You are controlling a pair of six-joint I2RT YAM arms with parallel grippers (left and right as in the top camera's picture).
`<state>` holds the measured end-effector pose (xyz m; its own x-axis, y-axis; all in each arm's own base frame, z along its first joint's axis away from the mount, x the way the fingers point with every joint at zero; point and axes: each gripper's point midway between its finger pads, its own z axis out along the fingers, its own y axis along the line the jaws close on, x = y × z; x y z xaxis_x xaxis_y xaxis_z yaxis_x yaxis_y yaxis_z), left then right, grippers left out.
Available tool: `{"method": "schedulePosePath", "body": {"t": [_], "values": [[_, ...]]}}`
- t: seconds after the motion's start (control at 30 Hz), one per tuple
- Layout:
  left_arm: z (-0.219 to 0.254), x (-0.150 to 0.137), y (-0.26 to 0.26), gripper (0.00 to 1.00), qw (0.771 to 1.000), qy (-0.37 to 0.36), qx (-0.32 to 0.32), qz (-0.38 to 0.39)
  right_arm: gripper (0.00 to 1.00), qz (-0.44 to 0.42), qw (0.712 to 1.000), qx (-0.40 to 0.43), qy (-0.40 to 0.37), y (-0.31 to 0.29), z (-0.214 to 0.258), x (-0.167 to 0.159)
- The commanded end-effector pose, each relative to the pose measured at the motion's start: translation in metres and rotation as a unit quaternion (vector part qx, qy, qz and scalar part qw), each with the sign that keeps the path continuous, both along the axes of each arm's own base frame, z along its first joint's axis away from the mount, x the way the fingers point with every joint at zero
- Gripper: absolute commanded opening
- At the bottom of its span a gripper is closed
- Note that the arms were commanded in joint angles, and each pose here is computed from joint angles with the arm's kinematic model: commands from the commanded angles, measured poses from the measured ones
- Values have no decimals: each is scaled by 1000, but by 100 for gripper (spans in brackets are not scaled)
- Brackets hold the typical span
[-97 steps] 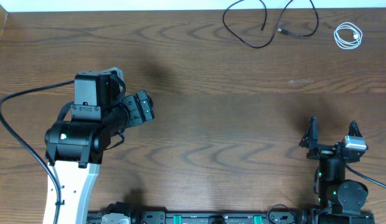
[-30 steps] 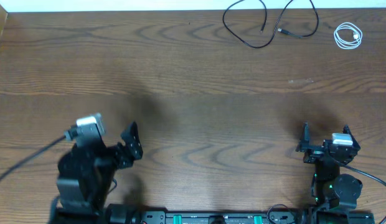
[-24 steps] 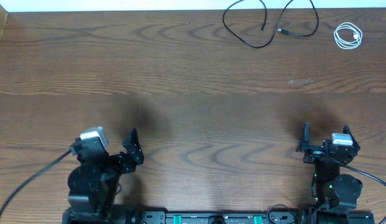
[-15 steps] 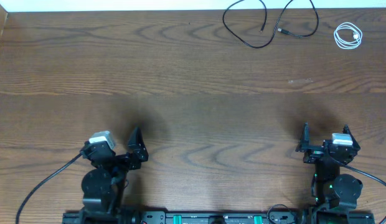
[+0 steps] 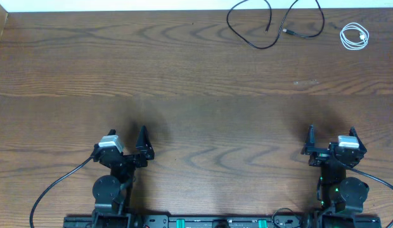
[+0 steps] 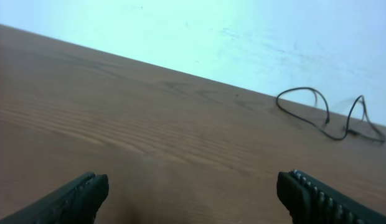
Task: Untangle cables
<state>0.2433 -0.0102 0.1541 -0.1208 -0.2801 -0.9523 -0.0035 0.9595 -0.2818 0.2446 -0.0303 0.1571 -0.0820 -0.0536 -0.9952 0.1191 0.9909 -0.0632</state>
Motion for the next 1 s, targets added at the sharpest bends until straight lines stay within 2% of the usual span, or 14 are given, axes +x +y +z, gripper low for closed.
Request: {"method": "schedulePosePath", "body": {"t": [0.0, 0.2, 0.4, 0.97], "values": [[-17, 0, 3, 92, 998, 17, 66, -1, 99, 0, 1000, -6, 1, 0, -1, 0], [-18, 0, 1, 92, 997, 17, 72, -7, 99, 0, 1000, -6, 1, 0, -1, 0], [-18, 0, -9, 92, 993, 15, 111, -31, 99, 0, 1000, -7, 1, 0, -1, 0], [-17, 0, -9, 92, 993, 13, 111, -33, 99, 0, 1000, -6, 1, 0, -1, 0]]}}
